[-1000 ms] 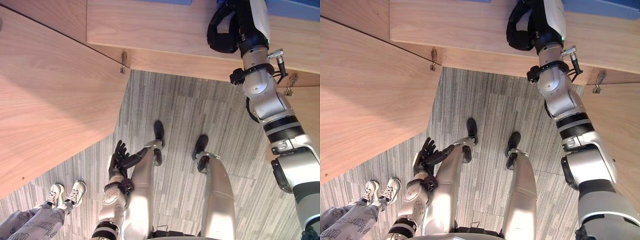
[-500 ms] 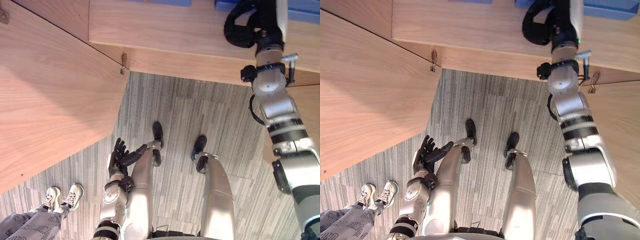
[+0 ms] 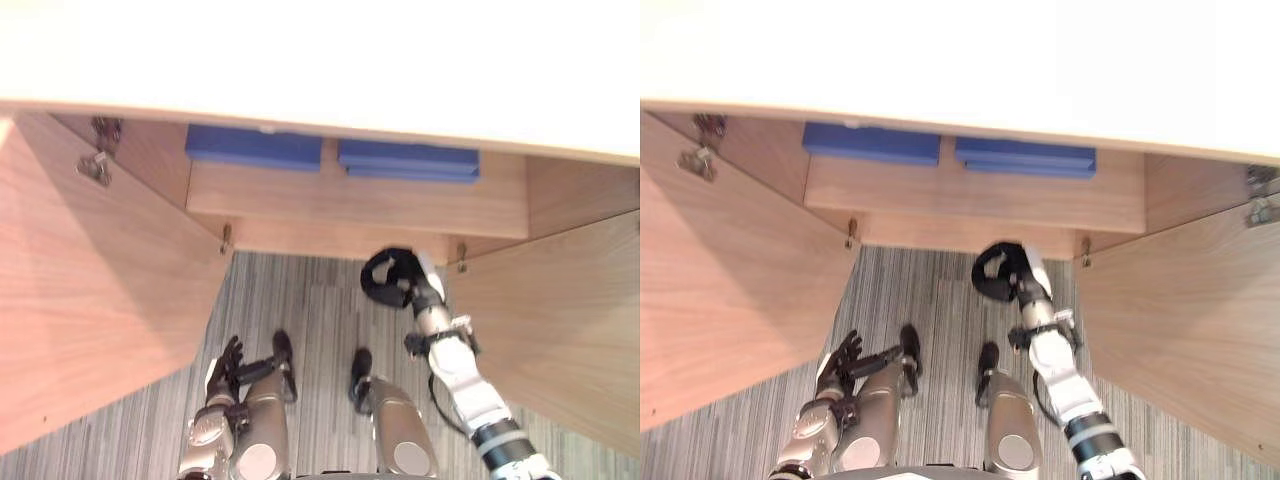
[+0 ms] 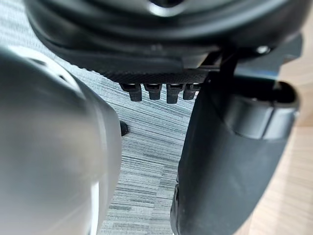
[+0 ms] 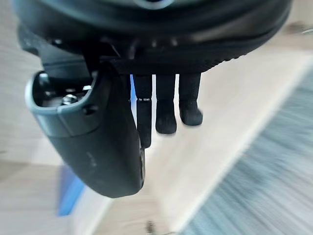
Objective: Walk over to the cabinet, pick up the folder, carry it to the office cabinet, place the folder inside the office cabinet, then close the office cabinet door
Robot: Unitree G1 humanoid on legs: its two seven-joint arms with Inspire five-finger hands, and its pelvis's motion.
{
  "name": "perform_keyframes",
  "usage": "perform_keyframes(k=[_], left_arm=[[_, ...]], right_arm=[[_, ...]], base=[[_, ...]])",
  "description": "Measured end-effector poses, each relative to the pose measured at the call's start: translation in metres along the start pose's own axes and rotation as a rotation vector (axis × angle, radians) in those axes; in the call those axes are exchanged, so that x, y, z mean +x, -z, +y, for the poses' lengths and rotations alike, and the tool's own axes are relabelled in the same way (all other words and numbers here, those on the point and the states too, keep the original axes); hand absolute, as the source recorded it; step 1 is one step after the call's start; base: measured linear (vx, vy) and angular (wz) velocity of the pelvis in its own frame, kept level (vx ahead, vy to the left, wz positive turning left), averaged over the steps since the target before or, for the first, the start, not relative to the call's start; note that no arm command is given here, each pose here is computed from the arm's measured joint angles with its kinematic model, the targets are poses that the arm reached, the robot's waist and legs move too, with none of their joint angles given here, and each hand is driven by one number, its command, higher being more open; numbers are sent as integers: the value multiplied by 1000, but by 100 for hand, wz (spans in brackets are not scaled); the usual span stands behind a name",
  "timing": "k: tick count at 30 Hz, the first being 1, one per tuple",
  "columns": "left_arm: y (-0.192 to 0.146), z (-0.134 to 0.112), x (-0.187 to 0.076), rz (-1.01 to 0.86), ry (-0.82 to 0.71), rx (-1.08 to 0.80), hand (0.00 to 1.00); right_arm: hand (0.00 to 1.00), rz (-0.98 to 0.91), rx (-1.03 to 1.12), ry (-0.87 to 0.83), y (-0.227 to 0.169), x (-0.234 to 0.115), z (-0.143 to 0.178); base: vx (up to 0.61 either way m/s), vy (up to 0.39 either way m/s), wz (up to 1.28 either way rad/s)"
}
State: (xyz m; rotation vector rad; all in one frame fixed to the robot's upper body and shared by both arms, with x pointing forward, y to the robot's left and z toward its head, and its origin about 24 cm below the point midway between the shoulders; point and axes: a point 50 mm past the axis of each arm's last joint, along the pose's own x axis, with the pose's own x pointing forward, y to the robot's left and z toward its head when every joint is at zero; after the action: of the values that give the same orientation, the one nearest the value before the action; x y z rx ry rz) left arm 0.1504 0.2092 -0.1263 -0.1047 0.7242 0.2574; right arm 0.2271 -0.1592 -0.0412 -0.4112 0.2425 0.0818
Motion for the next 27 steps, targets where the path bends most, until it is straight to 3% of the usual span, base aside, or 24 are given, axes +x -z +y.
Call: perform_keyframes(k=[3,7,14,19,22,27], left_arm=[[17,8,-9,50,-21,28,100],[29,13,-13,100,-44,44,100],[51,12,-21,197,-51,48,100],[64,16,-28,246,-59,44,100],[68,17,-32,260,-60,44,100],[77,22,-40,283,-60,61,100]], right_arm=[[100,228,65,-9,50,-26,16],[100,531,225,113,106,-62,16],[100,780,514,414,150,-115,-3],[100,796,680,616,159,-130,-23],[100,712,760,815,157,-135,-56],[100,437,613,961,125,-121,-153]], base=[[165,36,-38],[45,23,-37],[-59,21,-37],[-107,12,-60],[-72,6,-65],[1,5,-68]])
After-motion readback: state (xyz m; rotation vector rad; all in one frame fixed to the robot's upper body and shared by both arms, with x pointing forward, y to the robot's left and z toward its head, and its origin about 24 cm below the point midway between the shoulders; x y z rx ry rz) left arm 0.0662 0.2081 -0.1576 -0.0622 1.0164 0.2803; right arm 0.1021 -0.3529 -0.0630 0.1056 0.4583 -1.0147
